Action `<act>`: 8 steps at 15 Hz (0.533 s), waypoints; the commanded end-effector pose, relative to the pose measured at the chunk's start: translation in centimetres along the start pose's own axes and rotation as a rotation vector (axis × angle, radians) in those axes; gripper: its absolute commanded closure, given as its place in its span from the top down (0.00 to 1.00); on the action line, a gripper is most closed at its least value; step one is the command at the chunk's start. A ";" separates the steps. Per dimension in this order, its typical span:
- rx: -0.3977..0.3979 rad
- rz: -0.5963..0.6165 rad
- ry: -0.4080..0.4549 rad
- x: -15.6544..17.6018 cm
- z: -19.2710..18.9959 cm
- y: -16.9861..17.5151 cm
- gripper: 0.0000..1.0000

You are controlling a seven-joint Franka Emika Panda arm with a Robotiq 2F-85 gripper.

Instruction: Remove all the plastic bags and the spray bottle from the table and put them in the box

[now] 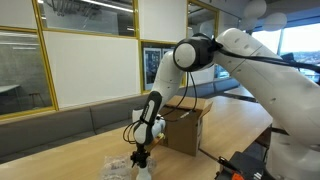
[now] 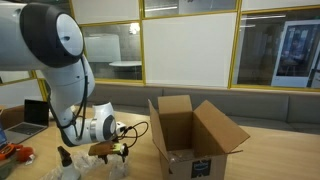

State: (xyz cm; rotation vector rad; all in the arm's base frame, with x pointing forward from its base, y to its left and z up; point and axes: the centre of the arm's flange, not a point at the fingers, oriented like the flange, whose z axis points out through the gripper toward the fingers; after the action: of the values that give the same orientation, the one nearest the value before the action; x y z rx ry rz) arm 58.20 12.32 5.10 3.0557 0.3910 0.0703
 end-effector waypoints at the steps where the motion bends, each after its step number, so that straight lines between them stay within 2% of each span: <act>1: 0.031 0.028 0.020 0.4 1.0 -0.2 1.00; 8: 0.049 0.047 -0.004 -0.4 2.6 -0.2 1.00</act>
State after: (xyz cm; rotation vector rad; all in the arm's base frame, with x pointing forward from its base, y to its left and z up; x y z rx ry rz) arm 57.30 12.33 3.06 3.0868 0.3525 0.0301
